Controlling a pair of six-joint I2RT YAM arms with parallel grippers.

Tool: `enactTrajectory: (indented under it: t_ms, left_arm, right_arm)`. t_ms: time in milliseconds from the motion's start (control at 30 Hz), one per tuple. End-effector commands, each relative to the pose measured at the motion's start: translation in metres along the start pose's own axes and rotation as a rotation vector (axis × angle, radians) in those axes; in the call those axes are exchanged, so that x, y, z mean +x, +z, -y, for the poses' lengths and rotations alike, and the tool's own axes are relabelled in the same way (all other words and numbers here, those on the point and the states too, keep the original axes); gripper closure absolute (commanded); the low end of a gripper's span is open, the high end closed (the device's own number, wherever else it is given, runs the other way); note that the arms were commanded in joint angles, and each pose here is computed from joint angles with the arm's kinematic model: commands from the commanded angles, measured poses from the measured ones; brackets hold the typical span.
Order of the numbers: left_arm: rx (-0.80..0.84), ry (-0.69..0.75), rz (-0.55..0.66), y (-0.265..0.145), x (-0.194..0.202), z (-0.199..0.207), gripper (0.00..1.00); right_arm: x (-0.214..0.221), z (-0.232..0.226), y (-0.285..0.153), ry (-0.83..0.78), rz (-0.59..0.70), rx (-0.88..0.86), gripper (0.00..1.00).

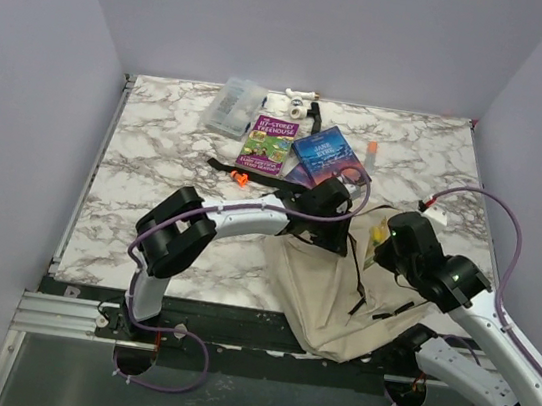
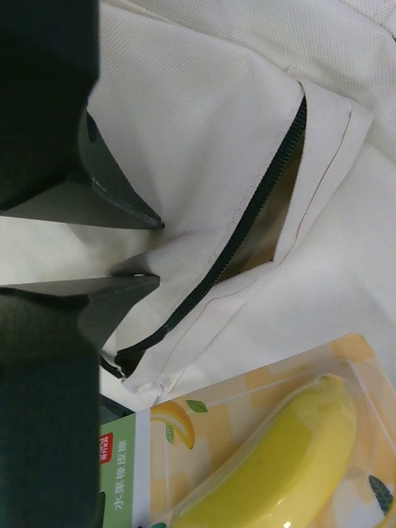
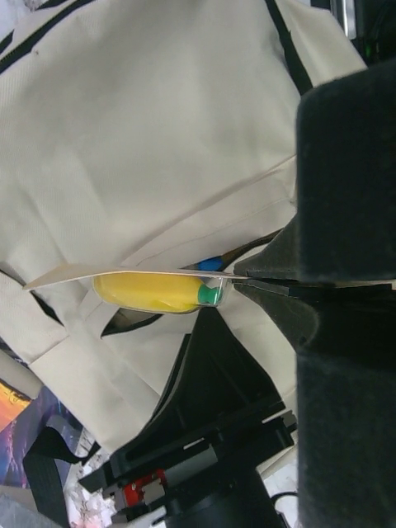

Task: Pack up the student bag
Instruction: Place the stationery in the student bag.

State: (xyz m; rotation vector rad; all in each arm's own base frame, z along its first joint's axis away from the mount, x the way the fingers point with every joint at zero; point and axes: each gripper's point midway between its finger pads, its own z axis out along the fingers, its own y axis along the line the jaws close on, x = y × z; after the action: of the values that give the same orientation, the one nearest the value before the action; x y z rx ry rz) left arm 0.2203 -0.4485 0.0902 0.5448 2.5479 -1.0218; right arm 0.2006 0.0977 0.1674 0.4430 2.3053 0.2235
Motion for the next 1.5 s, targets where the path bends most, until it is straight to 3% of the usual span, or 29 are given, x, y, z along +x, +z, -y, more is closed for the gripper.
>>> enactTrajectory:
  t_ms: [0, 67, 300, 533, 633, 867, 1067, 1200, 1333, 1467]
  left_arm:
    - [-0.011, 0.054, -0.014, 0.003, -0.007, -0.004, 0.94]
    - [-0.016, 0.084, -0.007, 0.000, -0.010, -0.008, 1.00]
    - [0.025, 0.291, 0.026, -0.034, -0.024, -0.019, 1.00]
    - [0.129, 0.366, 0.035, -0.062, -0.028, -0.013, 1.00]
    - [0.202, 0.395, 0.047, -0.067, -0.026, 0.000, 1.00]
    - [0.246, 0.427, 0.057, -0.077, -0.023, 0.008, 1.00]
    - [0.239, 0.436, 0.072, -0.082, -0.025, 0.009, 1.00]
    - [0.260, 0.436, 0.071, -0.086, -0.025, 0.015, 1.00]
    - [0.265, 0.408, 0.056, -0.083, -0.024, 0.017, 1.00]
    - [0.293, 0.421, 0.053, -0.080, -0.022, 0.021, 1.00]
  right_arm:
    - [0.002, -0.018, 0.006, 0.026, -0.007, -0.078, 0.99]
    - [0.007, -0.025, 0.007, 0.020, -0.031, -0.114, 0.99]
    - [0.019, -0.036, 0.000, -0.044, -0.127, -0.172, 0.99]
    - [0.044, -0.032, -0.009, -0.124, -0.283, -0.166, 0.99]
    - [0.051, -0.042, -0.013, -0.121, -0.305, -0.242, 0.99]
    - [0.066, -0.080, 0.002, -0.147, -0.335, -0.478, 0.99]
    - [0.067, -0.074, 0.023, -0.037, -0.414, -0.660, 0.99]
    - [0.060, -0.064, 0.034, 0.030, -0.490, -0.712, 0.88]
    - [0.056, -0.061, 0.058, 0.008, -0.532, -0.627, 0.88]
    - [0.037, -0.078, 0.063, -0.035, -0.454, -0.717, 0.94]
